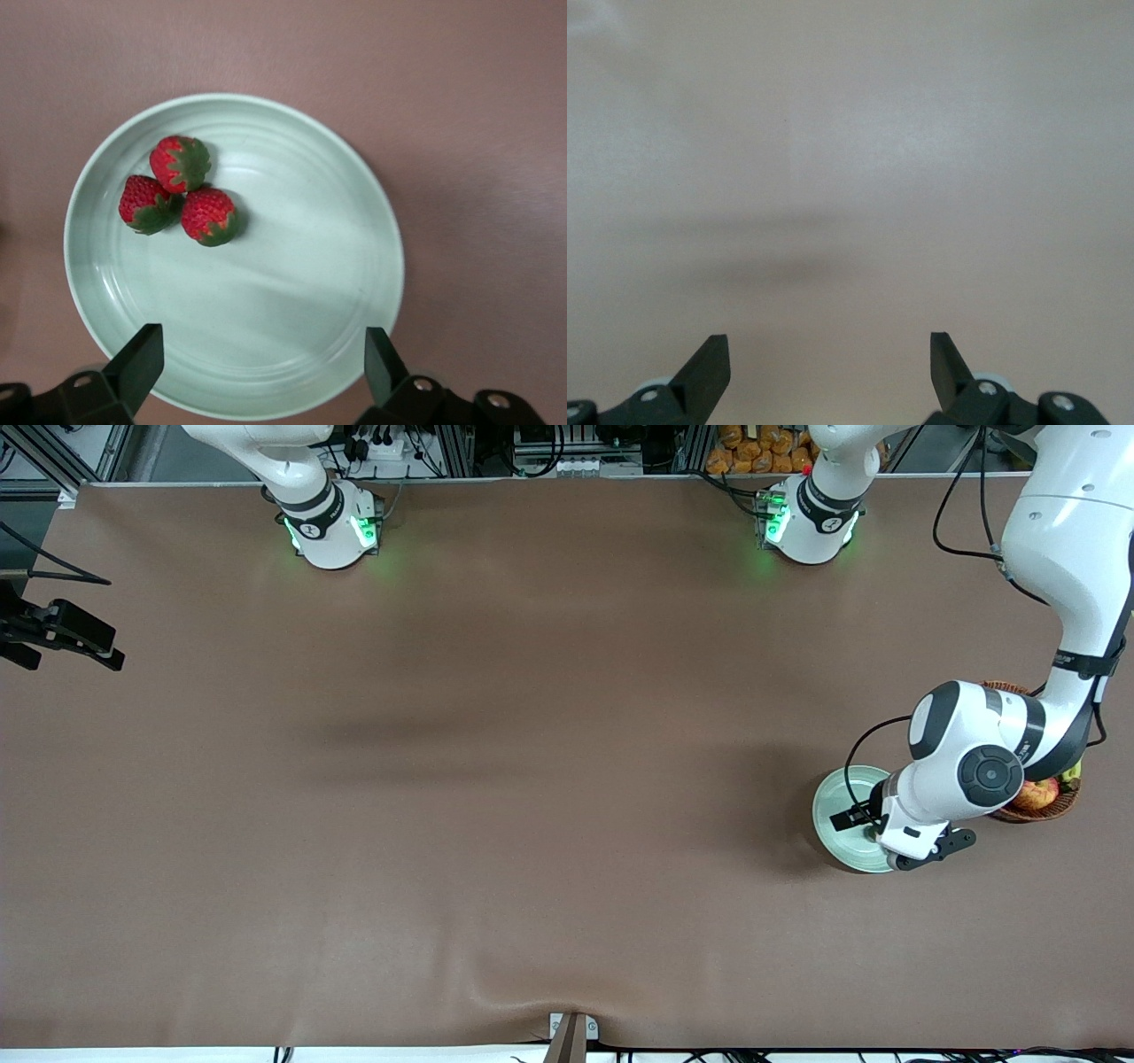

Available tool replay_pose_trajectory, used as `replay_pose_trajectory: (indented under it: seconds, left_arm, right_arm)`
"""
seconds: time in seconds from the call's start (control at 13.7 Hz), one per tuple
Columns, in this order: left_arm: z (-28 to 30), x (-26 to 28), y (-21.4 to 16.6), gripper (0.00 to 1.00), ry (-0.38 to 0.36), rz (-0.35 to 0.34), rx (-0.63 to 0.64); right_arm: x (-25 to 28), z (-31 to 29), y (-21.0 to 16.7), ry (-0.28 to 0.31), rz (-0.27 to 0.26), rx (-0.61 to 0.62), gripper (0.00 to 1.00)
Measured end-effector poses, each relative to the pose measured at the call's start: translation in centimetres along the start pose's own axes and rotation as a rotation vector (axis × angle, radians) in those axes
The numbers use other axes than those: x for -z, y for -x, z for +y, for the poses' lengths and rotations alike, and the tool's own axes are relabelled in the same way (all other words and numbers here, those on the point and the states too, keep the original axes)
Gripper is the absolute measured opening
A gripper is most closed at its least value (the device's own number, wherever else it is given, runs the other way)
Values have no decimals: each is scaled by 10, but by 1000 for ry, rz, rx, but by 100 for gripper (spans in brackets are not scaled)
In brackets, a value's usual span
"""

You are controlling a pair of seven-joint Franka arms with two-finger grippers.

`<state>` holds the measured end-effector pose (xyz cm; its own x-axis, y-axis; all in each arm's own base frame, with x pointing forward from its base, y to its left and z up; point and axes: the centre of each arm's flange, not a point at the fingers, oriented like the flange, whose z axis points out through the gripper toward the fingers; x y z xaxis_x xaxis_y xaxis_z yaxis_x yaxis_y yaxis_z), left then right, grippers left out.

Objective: Collect all strawberries into plate

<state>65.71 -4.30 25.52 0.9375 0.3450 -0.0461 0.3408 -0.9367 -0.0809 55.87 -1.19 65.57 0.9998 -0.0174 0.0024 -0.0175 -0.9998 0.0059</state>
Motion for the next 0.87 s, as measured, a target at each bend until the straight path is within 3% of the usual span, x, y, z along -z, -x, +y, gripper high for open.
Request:
replay_pose_trajectory:
  seconds: [0.51, 0.87]
  left_arm:
    - [20, 85, 7, 100, 12, 117, -62]
    - [5, 187, -6, 100, 17, 117, -81]
  right_arm:
    - [-1, 1, -1, 0, 0, -1, 100]
    - [-3, 3, -2, 0, -3, -5, 100]
